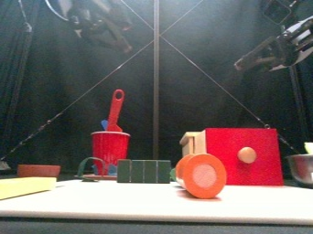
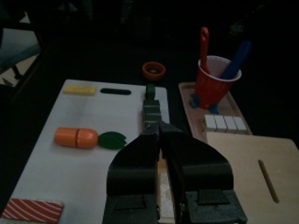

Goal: Place carrot onto cutting board

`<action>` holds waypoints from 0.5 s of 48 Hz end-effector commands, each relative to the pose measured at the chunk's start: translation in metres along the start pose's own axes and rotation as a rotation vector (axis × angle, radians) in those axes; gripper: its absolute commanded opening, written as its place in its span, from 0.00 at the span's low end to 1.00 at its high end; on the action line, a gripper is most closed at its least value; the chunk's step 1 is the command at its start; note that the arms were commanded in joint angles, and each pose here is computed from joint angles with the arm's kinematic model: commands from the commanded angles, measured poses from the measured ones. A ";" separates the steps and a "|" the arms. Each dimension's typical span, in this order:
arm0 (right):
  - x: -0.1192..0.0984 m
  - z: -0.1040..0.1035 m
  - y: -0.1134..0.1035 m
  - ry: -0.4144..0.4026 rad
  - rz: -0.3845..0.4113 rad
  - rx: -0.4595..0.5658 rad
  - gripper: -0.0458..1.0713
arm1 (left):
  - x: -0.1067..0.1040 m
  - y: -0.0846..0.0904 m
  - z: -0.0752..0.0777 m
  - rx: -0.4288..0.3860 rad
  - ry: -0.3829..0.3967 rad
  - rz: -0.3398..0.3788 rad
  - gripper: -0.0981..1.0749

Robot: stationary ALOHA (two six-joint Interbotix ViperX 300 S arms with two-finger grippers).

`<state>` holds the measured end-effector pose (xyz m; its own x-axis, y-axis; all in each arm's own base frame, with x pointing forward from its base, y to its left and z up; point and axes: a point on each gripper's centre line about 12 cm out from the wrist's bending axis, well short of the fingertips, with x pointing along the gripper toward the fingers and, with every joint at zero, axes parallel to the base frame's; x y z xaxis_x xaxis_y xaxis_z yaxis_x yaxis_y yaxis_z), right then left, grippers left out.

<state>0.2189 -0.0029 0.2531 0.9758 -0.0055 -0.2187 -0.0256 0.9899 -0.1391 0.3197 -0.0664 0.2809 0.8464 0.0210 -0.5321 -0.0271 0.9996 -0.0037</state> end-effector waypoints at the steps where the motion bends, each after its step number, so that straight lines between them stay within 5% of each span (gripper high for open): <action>1: 0.001 0.017 0.000 -0.062 0.004 -0.002 0.08 | -0.026 0.012 -0.007 0.037 -0.083 -0.014 0.82; 15: 0.001 0.015 0.002 -0.069 0.011 -0.025 0.08 | -0.051 0.034 -0.052 0.077 -0.234 -0.140 0.82; 24: 0.002 0.011 0.001 -0.058 0.008 -0.027 0.08 | -0.054 0.043 -0.060 0.065 -0.253 -0.137 0.82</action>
<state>0.2218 0.0002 0.2591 0.9838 0.0127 -0.1791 -0.0422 0.9859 -0.1621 0.2408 -0.0285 0.2536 0.9388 -0.1213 -0.3225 0.1260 0.9920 -0.0061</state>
